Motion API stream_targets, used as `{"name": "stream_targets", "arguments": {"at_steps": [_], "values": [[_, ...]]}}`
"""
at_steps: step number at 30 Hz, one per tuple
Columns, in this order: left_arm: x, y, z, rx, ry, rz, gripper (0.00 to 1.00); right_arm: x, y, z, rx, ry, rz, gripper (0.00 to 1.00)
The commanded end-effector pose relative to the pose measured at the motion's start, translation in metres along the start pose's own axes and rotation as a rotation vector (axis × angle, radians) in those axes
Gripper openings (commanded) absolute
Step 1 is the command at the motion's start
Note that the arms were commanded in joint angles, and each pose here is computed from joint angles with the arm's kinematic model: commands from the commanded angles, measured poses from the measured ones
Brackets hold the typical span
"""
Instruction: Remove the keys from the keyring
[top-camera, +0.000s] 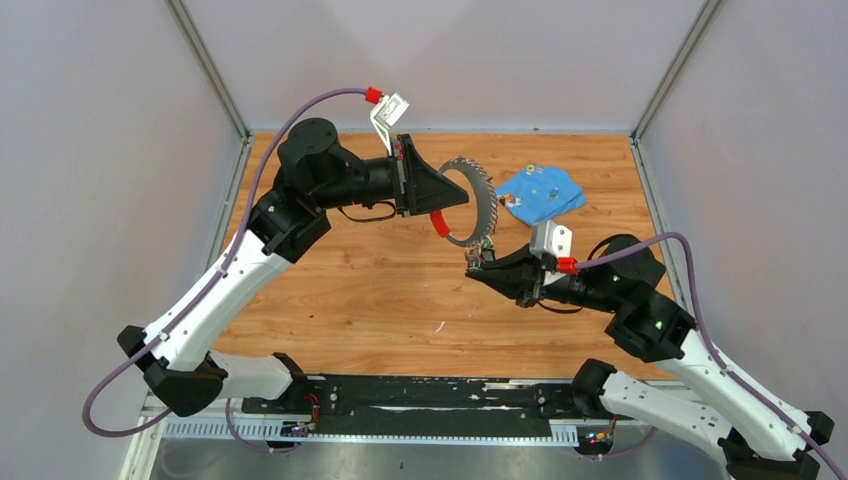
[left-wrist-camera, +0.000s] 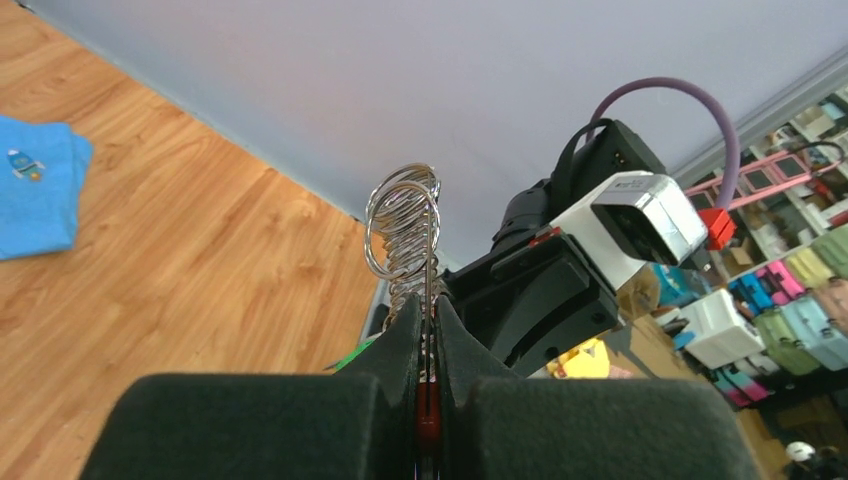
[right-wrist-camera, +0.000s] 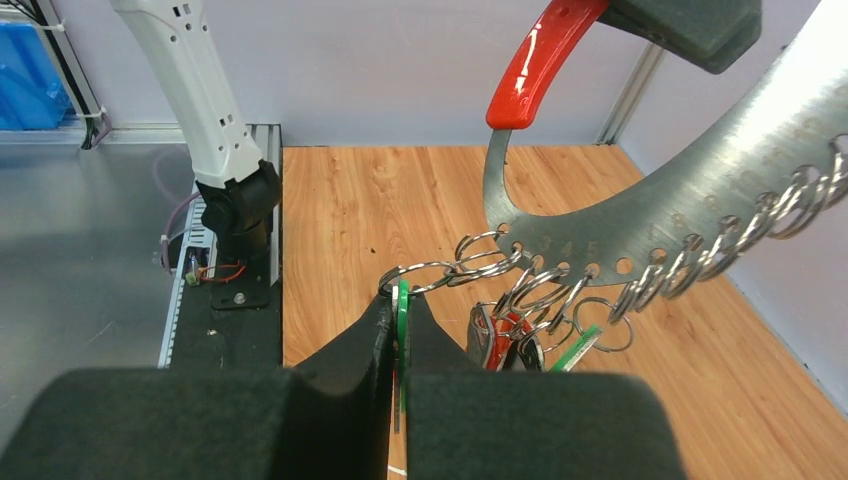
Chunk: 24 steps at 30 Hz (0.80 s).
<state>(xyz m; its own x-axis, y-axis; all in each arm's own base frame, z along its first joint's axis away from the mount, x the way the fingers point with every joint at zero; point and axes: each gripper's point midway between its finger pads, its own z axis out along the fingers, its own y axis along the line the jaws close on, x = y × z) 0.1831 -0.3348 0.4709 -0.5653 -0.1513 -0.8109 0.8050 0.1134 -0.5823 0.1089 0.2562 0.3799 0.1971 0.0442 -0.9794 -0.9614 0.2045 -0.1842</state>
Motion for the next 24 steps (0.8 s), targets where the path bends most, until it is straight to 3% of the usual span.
{"name": "stream_targets", "arguments": {"at_steps": [1,24], "values": [[-0.002,-0.001,-0.010,-0.018,-0.012,0.117,0.00,-0.001,0.004,-0.001,-0.005,0.007,0.029,0.01],[0.012,0.007,-0.024,-0.058,0.060,0.294,0.00,0.011,-0.012,0.005,0.059,0.111,0.078,0.01]]}}
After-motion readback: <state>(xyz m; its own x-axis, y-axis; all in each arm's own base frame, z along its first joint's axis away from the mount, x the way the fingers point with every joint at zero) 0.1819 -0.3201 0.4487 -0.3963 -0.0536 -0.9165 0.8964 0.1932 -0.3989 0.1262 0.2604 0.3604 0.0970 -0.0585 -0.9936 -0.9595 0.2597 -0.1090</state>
